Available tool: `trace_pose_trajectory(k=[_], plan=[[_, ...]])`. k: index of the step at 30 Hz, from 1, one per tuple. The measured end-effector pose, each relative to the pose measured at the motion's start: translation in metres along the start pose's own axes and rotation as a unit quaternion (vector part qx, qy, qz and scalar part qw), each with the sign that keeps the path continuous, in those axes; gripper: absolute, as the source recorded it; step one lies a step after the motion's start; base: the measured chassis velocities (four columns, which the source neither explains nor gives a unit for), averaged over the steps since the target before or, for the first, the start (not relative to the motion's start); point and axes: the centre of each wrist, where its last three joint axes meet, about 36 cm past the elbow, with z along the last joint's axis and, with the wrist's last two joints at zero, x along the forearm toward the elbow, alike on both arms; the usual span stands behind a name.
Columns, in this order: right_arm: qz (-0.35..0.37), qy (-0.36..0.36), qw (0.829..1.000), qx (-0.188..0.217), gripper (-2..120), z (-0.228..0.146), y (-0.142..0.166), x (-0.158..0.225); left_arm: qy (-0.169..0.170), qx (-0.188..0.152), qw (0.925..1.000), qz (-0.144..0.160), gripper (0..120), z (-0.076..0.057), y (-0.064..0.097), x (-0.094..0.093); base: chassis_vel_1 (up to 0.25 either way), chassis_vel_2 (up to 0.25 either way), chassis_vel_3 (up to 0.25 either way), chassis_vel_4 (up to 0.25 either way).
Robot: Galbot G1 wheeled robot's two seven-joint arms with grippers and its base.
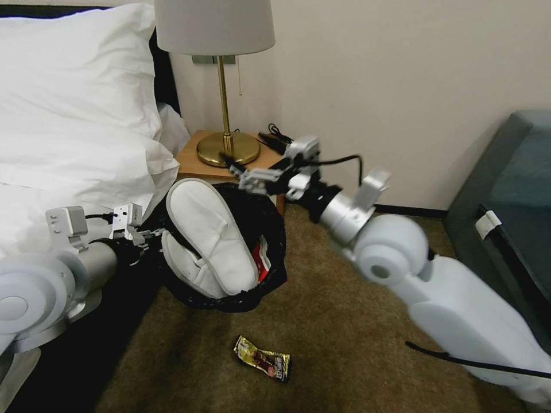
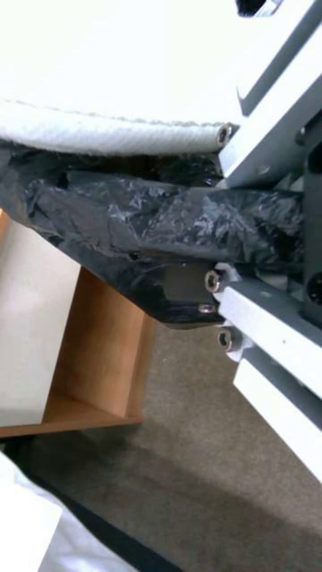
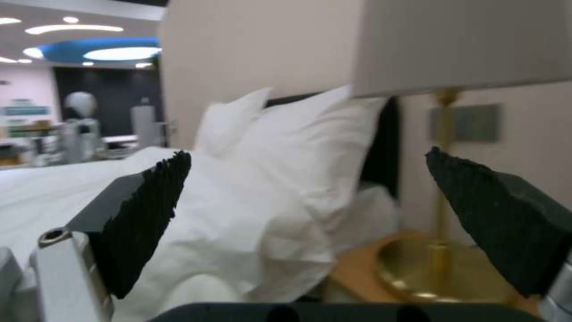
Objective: Pick up the trash bin, then pick up the garbage on the floor and place it into the trash bin.
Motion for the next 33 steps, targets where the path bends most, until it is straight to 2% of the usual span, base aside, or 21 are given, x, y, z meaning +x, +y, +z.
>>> trace_pose_trajectory(k=[9, 14, 19, 22, 28, 30, 31, 33], plan=[[0.063, 0.004, 0.998, 0.017, 100, -0.014, -0.031, 0.014, -0.005, 0.003, 1.0, -0.003, 1, -0.002, 0.002, 0.001, 0.0, 0.0, 0.0, 0.0], [0.13, 0.048, 0.99, 0.021, 100, 0.001, -0.059, 0.04, -0.013, 0.006, 0.9999, -0.009, 1, -0.005, 0.006, 0.003, 0.0, 0.0, 0.0, 0.0], [0.146, 0.067, 0.987, 0.021, 100, 0.012, -0.067, 0.049, -0.016, 0.009, 0.9998, -0.011, 1, -0.006, 0.006, 0.005, 0.0, 0.0, 0.0, 0.0], [0.154, 0.083, 0.984, 0.019, 100, 0.026, -0.077, 0.055, -0.019, 0.01, 0.9997, -0.013, 1, -0.007, 0.007, 0.006, 0.0, 0.0, 0.0, 0.0], [0.165, 0.132, 0.977, -0.01, 100, 0.065, -0.096, 0.072, -0.023, 0.013, 0.9996, -0.013, 1, -0.01, 0.006, 0.008, 0.0, 0.0, 0.0, 0.0], [0.169, 0.168, 0.971, -0.016, 100, 0.097, -0.107, 0.09, -0.026, 0.013, 0.9995, -0.012, 1, -0.012, 0.006, 0.009, 0.0, 0.0, 0.0, 0.0], [0.169, 0.168, 0.971, -0.016, 100, 0.097, -0.107, 0.09, -0.026, 0.013, 0.9995, -0.012, 1, -0.012, 0.006, 0.009, 0.0, 0.0, 0.0, 0.0], [0.161, 0.202, 0.966, -0.017, 100, 0.131, -0.108, 0.105, -0.029, 0.013, 0.9994, -0.013, 1, -0.014, 0.007, 0.01, 0.0, 0.0, 0.0, 0.0]])
